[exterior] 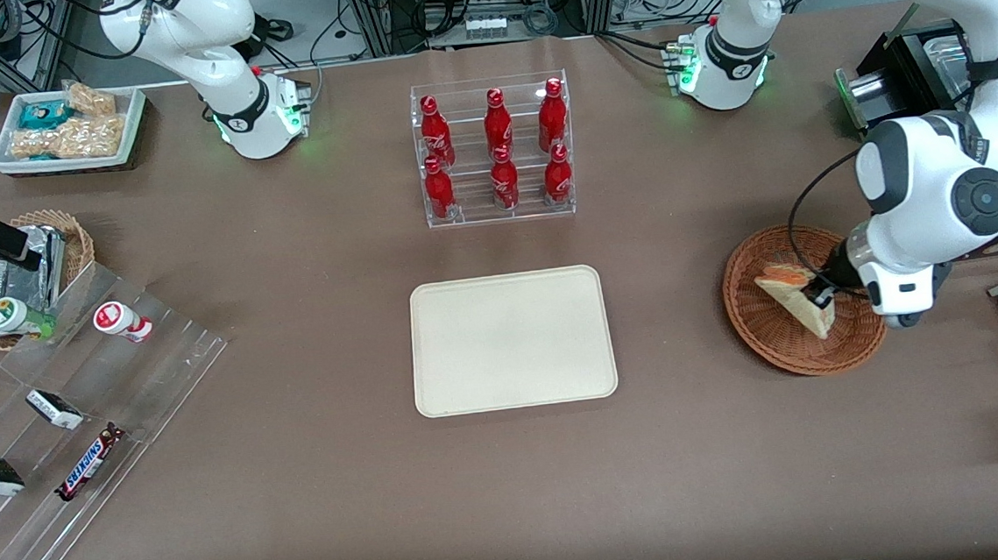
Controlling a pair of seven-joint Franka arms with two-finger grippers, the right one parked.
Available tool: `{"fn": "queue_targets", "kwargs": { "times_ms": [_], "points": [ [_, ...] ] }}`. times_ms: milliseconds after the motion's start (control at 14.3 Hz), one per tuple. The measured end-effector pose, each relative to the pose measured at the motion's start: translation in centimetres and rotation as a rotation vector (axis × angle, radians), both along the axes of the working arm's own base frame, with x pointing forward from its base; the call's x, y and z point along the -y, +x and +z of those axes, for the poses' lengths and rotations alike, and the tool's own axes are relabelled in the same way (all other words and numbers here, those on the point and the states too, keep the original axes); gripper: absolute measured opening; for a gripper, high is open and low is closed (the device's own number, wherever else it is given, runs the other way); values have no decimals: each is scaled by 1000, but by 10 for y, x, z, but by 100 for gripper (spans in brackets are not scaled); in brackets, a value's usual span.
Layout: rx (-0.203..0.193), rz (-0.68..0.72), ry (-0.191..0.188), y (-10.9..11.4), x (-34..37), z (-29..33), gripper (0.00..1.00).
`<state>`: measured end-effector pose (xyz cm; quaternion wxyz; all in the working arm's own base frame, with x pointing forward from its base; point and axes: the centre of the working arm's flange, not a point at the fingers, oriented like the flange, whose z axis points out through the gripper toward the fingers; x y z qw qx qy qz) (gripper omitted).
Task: Place sandwich from basket to tray
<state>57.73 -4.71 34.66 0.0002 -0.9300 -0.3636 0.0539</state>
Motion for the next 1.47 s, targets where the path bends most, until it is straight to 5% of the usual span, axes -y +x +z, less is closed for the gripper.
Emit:
{"fn": "queue_targets", "kwargs": {
  "times_ms": [839, 1469],
  "points": [
    [80, -538, -74, -14, 370, -56, 13],
    [137, -560, -110, -28, 449, -103, 13]
  ]
}}
